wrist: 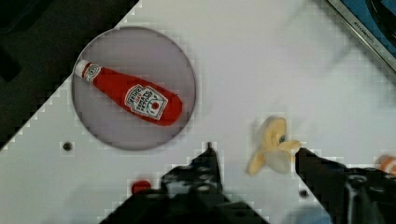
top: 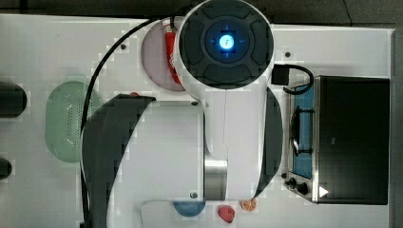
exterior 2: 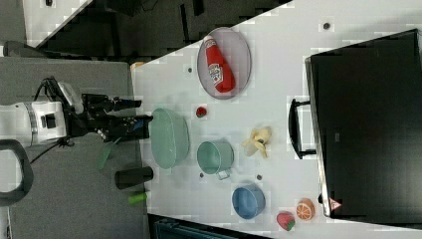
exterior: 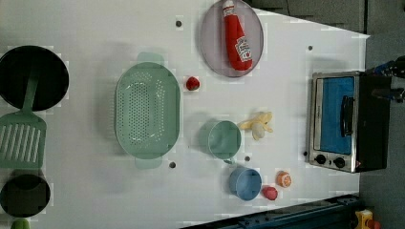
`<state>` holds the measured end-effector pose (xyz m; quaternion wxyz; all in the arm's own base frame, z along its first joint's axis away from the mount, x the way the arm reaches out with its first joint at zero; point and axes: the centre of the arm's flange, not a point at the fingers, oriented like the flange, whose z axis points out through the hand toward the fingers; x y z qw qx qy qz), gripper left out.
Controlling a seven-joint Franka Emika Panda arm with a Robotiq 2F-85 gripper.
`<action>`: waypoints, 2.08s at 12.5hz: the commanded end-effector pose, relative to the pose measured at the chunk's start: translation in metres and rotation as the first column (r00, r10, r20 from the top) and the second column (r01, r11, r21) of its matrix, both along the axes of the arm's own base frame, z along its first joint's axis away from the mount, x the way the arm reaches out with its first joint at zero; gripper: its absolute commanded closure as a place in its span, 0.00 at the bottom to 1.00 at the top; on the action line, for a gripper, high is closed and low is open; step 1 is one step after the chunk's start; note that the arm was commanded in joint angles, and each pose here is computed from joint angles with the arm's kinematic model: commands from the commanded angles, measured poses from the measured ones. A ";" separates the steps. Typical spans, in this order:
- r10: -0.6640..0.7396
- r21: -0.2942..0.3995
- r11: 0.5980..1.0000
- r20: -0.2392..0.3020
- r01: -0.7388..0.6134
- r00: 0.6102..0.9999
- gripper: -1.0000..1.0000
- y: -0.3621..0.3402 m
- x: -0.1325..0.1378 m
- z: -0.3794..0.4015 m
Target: Pick banana from table and place on oven.
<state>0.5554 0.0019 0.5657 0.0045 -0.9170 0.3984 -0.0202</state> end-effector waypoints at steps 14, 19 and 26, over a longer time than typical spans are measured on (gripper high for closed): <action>-0.093 -0.006 0.996 -0.040 0.092 0.995 0.00 -0.020 -0.086 -0.111; -0.089 -0.005 0.996 -0.041 0.089 0.995 0.00 -0.020 -0.068 -0.223; -0.091 -0.004 0.996 -0.068 0.091 0.994 0.00 -0.020 -0.078 -0.354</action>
